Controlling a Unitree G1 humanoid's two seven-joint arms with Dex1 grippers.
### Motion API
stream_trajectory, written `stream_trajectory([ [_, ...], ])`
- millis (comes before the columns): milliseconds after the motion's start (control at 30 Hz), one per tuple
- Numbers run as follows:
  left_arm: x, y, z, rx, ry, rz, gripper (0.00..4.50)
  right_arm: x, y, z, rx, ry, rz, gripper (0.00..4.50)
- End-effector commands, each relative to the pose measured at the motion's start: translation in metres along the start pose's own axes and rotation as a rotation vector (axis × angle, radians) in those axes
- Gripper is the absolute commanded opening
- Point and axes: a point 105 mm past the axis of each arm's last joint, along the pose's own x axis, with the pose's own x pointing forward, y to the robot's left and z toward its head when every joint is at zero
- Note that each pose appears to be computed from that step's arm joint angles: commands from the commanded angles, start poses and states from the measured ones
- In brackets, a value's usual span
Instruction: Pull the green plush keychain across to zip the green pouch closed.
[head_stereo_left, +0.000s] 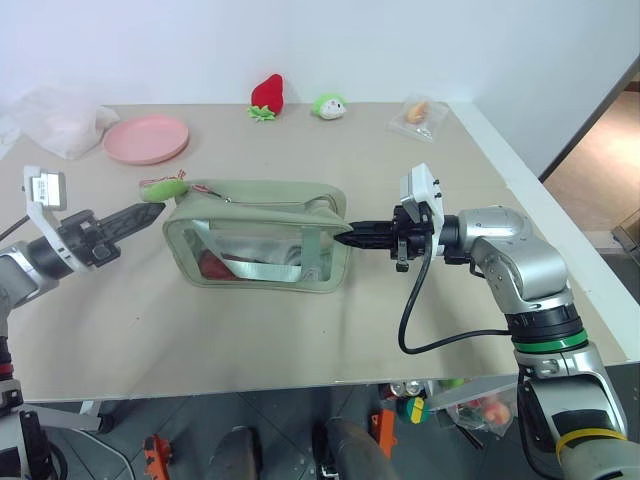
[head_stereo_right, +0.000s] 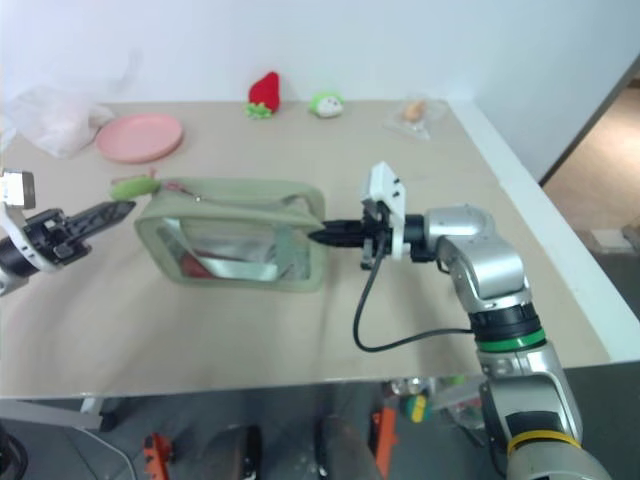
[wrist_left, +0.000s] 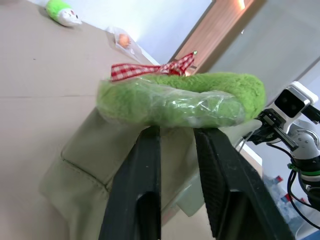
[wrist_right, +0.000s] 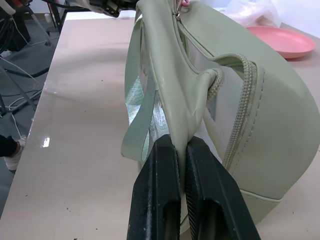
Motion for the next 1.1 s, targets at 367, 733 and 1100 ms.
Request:
stream_trajectory([
  [367, -0.016, 0.003, 0.004, -0.011, -0.060, 0.060, 0.04, -0.004, -0.003, 0.019, -0.064, -0.038, 0.003, 0.00],
  [733, -0.010, 0.003, -0.004, -0.028, -0.036, 0.074, 2.91, -0.003, -0.002, 0.019, -0.064, -0.034, 0.011, 0.00],
  [1100, -0.015, -0.017, 0.010, -0.146, -0.129, -0.055, 3.19, -0.003, 0.000, 0.020, -0.064, -0.035, 0.016, 0.00],
])
